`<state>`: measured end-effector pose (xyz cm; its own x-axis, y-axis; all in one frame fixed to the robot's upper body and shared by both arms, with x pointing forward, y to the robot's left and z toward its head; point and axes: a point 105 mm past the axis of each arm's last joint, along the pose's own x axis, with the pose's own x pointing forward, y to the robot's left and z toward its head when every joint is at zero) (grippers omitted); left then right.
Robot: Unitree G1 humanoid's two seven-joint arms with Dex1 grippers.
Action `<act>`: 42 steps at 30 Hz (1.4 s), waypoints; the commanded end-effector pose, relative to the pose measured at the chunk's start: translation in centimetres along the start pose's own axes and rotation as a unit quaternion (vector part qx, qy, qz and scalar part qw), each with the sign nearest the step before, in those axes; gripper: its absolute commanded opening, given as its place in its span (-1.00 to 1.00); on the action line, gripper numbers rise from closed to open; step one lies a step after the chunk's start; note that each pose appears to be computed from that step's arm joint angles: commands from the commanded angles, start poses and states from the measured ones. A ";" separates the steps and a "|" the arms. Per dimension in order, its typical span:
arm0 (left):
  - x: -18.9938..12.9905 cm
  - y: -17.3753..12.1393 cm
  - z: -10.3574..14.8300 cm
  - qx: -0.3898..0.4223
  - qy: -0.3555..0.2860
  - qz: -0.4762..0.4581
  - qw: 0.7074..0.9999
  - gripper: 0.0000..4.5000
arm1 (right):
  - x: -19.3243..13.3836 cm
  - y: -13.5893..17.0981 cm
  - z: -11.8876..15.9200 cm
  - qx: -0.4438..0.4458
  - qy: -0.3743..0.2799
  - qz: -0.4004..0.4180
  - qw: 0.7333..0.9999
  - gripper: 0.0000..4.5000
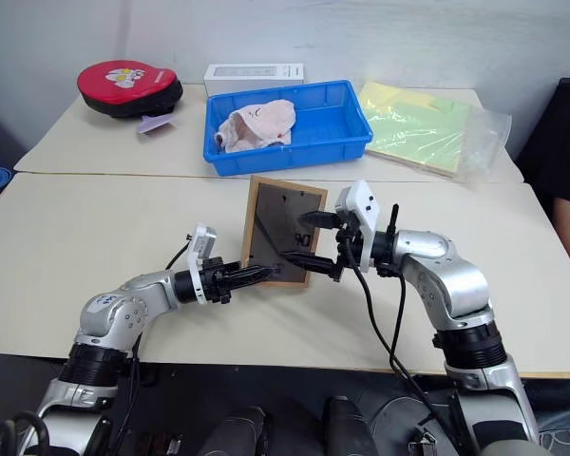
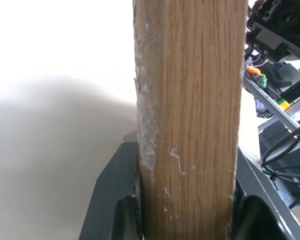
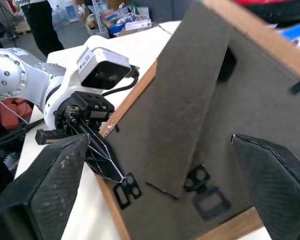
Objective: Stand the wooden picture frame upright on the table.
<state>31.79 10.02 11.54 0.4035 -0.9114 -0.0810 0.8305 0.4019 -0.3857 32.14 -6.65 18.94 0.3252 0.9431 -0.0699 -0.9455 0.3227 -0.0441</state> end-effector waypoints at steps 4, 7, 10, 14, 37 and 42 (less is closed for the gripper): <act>-0.1 0.4 -0.4 0.018 0.019 0.018 0.999 -0.43 | 1.8 1.8 1.3 -0.010 -0.020 0.050 0.999 0.98; -0.1 0.4 -0.6 -0.006 0.023 0.018 1.000 -0.43 | 1.5 3.1 2.0 -0.028 -0.038 0.084 0.995 0.98; -0.1 0.3 -0.5 -0.055 0.022 0.014 0.998 -0.43 | 0.6 3.5 1.9 -0.043 -0.043 0.093 0.994 0.98; -0.3 0.2 -0.4 -0.105 0.025 0.007 0.994 -0.43 | -1.0 3.8 0.7 -0.073 -0.021 0.100 0.992 0.98; -2.3 -3.4 1.7 -0.410 0.134 -0.118 0.894 -0.43 | -7.6 1.1 -2.2 -0.498 0.043 -0.012 0.866 0.98; -2.0 -4.4 1.9 -0.430 0.169 -0.132 0.877 -0.43 | -5.4 1.0 -3.9 -0.570 0.025 -0.030 0.821 0.98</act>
<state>28.53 10.89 13.66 0.0288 -0.9880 -0.1514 0.2072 0.1541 -0.9661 29.34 -12.40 14.74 0.3901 0.9117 -0.1293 -0.4150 0.0488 -0.9085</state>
